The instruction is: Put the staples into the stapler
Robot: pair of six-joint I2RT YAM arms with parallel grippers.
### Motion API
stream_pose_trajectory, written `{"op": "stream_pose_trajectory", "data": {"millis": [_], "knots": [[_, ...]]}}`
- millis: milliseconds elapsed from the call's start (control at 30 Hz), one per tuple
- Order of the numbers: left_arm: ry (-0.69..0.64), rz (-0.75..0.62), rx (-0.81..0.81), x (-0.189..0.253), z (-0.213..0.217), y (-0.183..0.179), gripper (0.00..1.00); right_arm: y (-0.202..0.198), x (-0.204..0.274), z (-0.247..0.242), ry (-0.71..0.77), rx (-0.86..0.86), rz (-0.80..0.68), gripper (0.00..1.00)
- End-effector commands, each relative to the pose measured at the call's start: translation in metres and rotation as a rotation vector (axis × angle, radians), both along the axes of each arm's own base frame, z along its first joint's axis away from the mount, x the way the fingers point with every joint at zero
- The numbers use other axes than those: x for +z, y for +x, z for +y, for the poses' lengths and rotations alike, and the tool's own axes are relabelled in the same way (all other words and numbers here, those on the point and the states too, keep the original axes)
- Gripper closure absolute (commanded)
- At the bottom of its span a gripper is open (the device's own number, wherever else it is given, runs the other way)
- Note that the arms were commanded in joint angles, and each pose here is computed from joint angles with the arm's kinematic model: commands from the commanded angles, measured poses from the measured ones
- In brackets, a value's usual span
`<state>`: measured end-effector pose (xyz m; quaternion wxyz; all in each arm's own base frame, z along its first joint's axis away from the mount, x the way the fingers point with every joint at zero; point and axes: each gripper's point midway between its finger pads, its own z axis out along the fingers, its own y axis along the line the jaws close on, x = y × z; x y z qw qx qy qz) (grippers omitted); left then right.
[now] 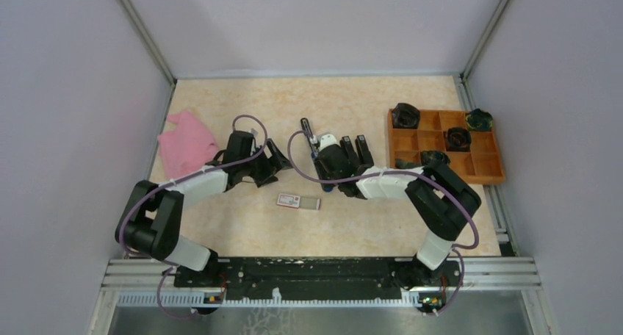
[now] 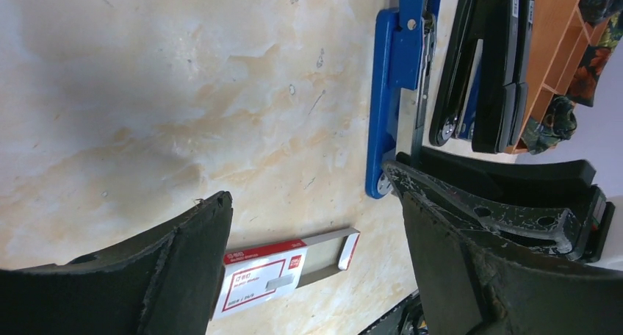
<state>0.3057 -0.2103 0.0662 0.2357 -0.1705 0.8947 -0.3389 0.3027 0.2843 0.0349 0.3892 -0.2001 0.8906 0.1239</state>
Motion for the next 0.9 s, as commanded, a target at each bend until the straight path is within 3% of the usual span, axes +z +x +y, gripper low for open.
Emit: {"op": "stream_pose_trajectory", "data": {"millis": [0,267,600,867], "knots": [[-0.081,-0.049,-0.019,0.019,-0.015,0.017,0.09,0.002,0.016,0.008,0.024,0.024,-0.048,0.76],[-0.161,-0.049,0.048,0.02,-0.023,0.033,0.09,-0.016,0.022,0.002,0.048,0.089,-0.062,0.97],[-0.252,-0.063,0.127,0.009,-0.037,0.069,0.13,-0.034,0.024,0.006,0.093,0.202,-0.091,1.0],[-0.276,-0.031,0.144,-0.021,-0.045,0.082,0.27,-0.038,0.021,0.012,0.108,0.24,-0.084,1.0]]}}
